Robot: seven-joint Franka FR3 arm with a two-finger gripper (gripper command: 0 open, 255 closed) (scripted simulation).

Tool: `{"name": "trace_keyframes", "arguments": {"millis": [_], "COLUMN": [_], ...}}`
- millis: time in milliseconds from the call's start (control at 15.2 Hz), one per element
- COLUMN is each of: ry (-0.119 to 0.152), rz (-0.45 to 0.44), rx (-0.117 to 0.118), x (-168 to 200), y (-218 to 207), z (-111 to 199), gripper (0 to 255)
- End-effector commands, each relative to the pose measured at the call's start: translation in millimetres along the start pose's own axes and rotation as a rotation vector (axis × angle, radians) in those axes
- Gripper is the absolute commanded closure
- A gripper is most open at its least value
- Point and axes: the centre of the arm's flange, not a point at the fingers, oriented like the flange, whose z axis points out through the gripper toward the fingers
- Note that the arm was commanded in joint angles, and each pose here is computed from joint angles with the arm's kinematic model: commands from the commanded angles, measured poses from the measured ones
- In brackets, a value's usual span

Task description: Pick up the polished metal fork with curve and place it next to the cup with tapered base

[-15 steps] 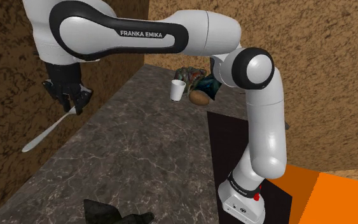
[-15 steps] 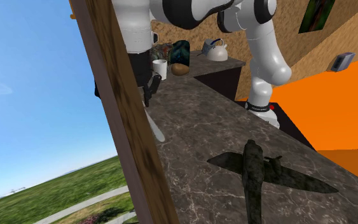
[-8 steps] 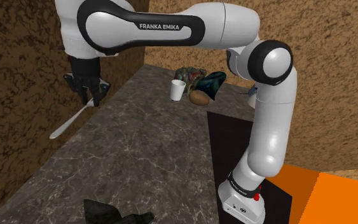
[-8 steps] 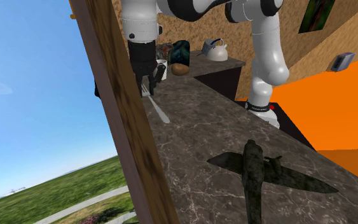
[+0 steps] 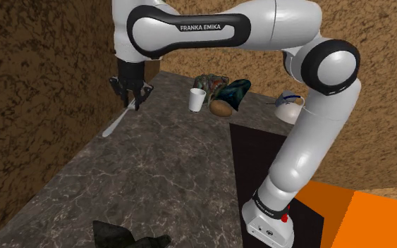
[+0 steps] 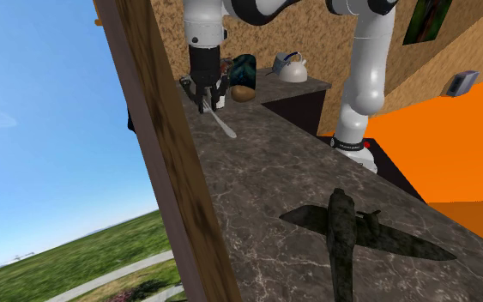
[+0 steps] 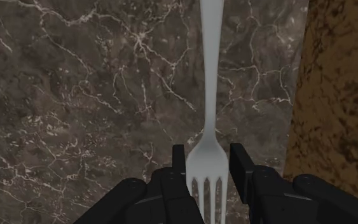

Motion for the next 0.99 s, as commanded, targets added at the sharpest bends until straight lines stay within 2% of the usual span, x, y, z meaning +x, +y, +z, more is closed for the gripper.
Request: {"name": "trace_keyframes", "arguments": {"millis": [0, 924], "ry": [-0.001, -0.001], "rz": [-0.001, -0.001], "rx": [0.0, 0.0], "x": [19.6, 166.7], "y": [18.6, 130.3], "z": [1.3, 8.5], "gripper": [255, 255]}}
